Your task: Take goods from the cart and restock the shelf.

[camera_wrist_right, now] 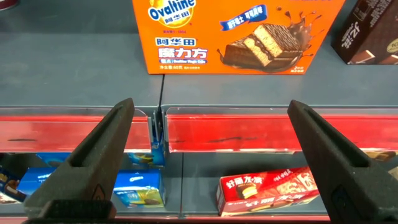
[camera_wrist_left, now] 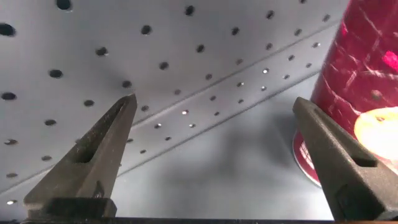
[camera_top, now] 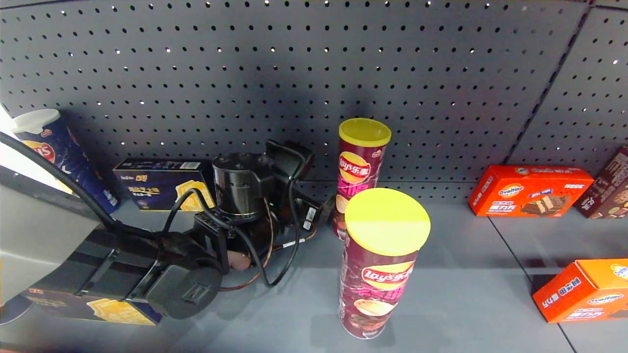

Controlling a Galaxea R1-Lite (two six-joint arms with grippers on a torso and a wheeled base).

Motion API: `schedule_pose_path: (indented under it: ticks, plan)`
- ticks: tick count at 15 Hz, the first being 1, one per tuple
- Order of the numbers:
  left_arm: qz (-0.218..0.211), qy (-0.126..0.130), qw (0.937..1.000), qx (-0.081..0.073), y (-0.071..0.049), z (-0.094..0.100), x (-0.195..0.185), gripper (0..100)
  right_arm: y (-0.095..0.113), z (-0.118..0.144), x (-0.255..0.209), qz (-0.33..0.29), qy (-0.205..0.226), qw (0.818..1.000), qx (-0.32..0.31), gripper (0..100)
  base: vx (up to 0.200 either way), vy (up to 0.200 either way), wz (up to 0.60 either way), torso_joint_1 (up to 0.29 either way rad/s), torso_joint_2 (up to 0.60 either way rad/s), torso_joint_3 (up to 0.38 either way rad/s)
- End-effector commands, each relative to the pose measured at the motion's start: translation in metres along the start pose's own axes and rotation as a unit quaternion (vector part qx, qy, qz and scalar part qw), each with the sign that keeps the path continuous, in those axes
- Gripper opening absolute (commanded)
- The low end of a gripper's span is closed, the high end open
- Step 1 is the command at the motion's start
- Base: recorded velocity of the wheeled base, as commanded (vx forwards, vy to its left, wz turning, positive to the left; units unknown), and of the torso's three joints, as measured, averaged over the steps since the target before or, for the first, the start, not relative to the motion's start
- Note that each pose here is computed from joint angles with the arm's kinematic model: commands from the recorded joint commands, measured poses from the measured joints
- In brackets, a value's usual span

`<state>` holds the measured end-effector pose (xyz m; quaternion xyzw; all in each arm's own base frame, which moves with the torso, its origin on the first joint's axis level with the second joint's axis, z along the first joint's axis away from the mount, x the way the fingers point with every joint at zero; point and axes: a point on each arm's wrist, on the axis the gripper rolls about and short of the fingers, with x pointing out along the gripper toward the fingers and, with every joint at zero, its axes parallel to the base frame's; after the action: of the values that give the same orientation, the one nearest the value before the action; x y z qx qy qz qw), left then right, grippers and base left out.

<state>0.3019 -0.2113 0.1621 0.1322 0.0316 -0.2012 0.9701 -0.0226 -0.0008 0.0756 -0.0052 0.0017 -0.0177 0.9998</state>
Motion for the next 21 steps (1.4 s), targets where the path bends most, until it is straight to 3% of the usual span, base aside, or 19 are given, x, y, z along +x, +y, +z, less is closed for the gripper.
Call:
schedule_pose_path:
  ticks: [1, 8, 10, 12, 16, 19, 20, 21]
  plan:
    - [-0.003, -0.003, 1.0000, 0.000, -0.001, 0.002, -0.003, 100, 0.000, 0.000, 0.000, 0.000, 0.001, 1.000, 0.000, 100, 0.000, 0.000, 0.00, 0.000, 0.00, 0.000]
    - [-0.031, -0.013, 0.9994, -0.002, -0.009, 0.008, -0.013, 100, 0.000, 0.000, 0.000, 0.000, 0.001, 1.000, 0.000, 100, 0.000, 0.000, 0.00, 0.000, 0.00, 0.000]
    - [-0.045, -0.017, 0.9987, -0.016, -0.016, 0.011, -0.022, 100, 0.000, 0.000, 0.000, 0.000, 0.001, 1.000, 0.000, 100, 0.000, 0.000, 0.00, 0.000, 0.00, 0.000]
    - [-0.048, -0.016, 0.9985, -0.020, -0.016, 0.012, -0.031, 100, 0.000, 0.000, 0.000, 0.000, 0.001, 1.000, 0.000, 100, 0.000, 0.000, 0.00, 0.000, 0.00, 0.000]
    - [-0.035, -0.030, 0.9986, -0.024, -0.001, 0.022, -0.053, 100, 0.000, 0.000, 0.000, 0.000, 0.001, 1.000, 0.000, 100, 0.000, 0.000, 0.00, 0.000, 0.00, 0.000]
    - [-0.009, -0.053, 0.9981, -0.030, 0.022, 0.035, -0.078, 100, 0.000, 0.000, 0.000, 0.000, 0.001, 1.000, 0.000, 100, 0.000, 0.000, 0.00, 0.000, 0.00, 0.000]
    - [-0.009, -0.053, 0.9981, -0.030, 0.022, 0.035, -0.078, 100, 0.000, 0.000, 0.000, 0.000, 0.001, 1.000, 0.000, 100, 0.000, 0.000, 0.00, 0.000, 0.00, 0.000]
    - [0.000, -0.071, 0.9969, -0.034, 0.031, 0.042, -0.100, 100, 0.000, 0.000, 0.000, 0.000, 0.001, 1.000, 0.000, 100, 0.000, 0.000, 0.00, 0.000, 0.00, 0.000]
